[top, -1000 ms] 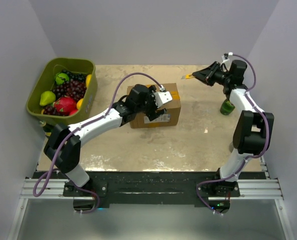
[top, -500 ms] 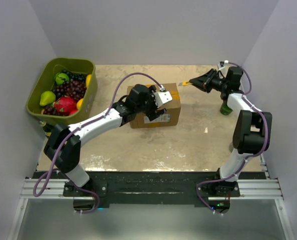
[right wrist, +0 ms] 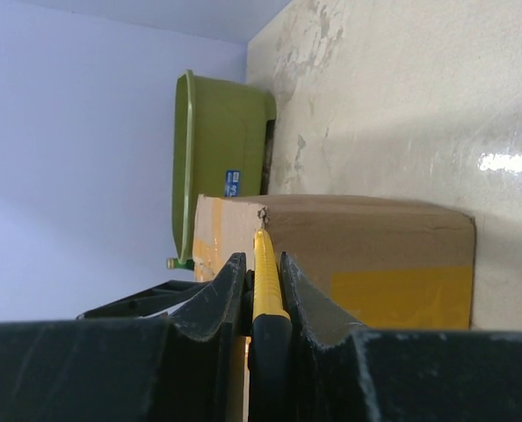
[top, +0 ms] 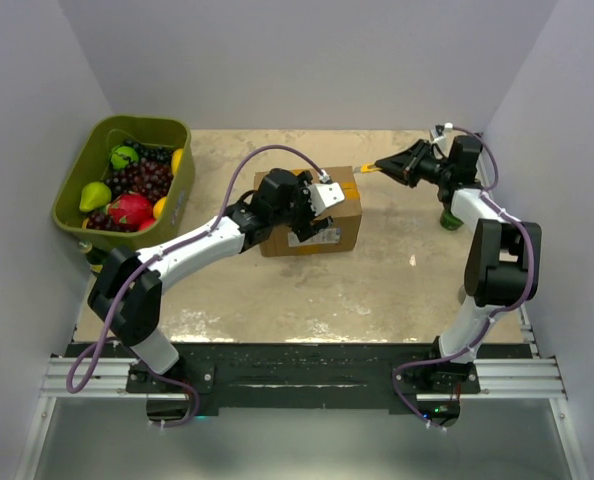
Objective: Unpack the express box
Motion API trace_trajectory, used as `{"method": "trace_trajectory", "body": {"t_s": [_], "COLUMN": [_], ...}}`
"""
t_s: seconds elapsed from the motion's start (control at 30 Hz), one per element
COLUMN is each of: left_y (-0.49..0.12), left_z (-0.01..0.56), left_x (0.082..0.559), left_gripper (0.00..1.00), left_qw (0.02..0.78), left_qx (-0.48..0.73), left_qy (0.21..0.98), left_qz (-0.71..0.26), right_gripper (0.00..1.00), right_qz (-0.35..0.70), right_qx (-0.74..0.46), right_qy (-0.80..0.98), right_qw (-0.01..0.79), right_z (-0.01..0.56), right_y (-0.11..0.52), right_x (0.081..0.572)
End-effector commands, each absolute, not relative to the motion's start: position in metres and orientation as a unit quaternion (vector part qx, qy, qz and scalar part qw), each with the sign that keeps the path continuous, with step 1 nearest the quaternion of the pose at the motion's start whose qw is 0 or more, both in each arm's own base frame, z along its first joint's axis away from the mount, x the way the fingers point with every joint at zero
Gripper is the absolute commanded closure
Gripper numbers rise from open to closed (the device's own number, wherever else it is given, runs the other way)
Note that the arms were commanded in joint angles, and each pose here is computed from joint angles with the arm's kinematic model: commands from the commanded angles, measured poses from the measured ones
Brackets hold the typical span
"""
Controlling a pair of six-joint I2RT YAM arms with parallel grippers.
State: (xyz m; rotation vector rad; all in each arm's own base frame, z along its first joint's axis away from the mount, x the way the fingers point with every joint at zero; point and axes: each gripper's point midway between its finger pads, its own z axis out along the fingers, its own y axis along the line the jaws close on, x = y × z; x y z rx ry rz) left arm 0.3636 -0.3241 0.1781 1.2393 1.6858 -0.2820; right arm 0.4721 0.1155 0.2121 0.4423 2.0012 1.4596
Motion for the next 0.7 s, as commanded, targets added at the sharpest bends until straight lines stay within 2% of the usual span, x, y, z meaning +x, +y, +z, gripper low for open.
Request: {"method": "trace_trajectory", "body": {"t_s": [0.0,0.67], "left_y": [-0.307,-0.298], "left_z": [0.133,0.128], "left_x": [0.357,0.377], "left_gripper": [0.14,0.14], "left_qw": [0.431,0.443], "left_qx": [0.502,0.482], "left_qy": [0.743,0.754], "left_qz": [-0.099,-0.051], "right_gripper": [1.00,1.00], "right_qz": [0.573,0.593], "right_qx": [0.159,0.142], "right_qy": [0.755,0.760], "right_qw": [0.277,0.227], "right_z": [0.211,0.209], "right_y": [0.125,0.128], "right_x": [0.457,0.432]}}
